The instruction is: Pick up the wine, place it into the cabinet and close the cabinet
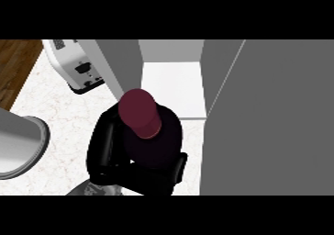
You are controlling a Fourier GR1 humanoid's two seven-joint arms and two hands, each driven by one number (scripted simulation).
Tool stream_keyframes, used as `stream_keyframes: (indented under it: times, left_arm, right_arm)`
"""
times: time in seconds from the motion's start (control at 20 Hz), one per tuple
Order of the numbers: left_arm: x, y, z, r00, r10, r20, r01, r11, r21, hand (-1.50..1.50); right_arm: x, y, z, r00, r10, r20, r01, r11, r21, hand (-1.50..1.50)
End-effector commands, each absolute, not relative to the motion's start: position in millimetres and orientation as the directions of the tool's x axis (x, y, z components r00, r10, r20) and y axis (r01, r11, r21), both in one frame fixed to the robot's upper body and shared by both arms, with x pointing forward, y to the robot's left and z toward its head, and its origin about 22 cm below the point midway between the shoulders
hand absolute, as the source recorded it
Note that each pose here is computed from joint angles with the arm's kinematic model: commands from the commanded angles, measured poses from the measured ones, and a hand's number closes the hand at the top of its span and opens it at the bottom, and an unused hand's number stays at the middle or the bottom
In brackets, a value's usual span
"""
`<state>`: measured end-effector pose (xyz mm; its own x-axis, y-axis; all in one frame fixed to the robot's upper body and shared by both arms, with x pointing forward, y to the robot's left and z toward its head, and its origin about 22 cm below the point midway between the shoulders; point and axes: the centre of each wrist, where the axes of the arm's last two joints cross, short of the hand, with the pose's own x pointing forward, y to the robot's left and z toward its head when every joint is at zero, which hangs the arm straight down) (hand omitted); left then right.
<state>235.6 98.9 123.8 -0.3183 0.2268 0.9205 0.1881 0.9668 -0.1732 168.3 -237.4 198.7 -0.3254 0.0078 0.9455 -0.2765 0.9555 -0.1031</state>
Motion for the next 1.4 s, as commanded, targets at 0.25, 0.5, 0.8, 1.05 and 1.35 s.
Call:
stream_keyframes:
  times: [0.25,0.5,0.8,1.05,1.35]
  left_arm:
    - [252.4,56.9,143.8,-0.343,0.184,0.921,0.125,0.981,-0.149,1.50]
    - [267.9,51.0,125.2,-0.357,0.124,0.926,0.092,0.991,-0.097,1.50]
    - [273.3,50.8,119.7,-0.349,0.138,0.927,0.068,0.990,-0.122,1.50]
    - [296.1,43.1,123.7,-0.325,0.168,0.931,0.054,0.986,-0.159,1.50]
    - [281.0,46.9,95.7,-0.327,0.192,0.925,0.023,0.980,-0.195,1.50]
  right_arm:
    - [135.7,-245.7,210.4,-0.346,-0.037,0.937,-0.342,0.936,-0.090,-1.50]
    - [143.1,-240.8,217.3,-0.364,-0.041,0.931,-0.341,0.936,-0.092,-1.50]
    - [141.7,-246.6,213.1,-0.366,-0.045,0.929,-0.327,0.941,-0.083,-1.50]
    - [156.1,-241.8,207.5,-0.364,-0.018,0.931,-0.334,0.936,-0.112,-1.50]
    - [135.5,-236.3,209.6,-0.369,-0.045,0.928,-0.331,0.940,-0.085,-1.50]
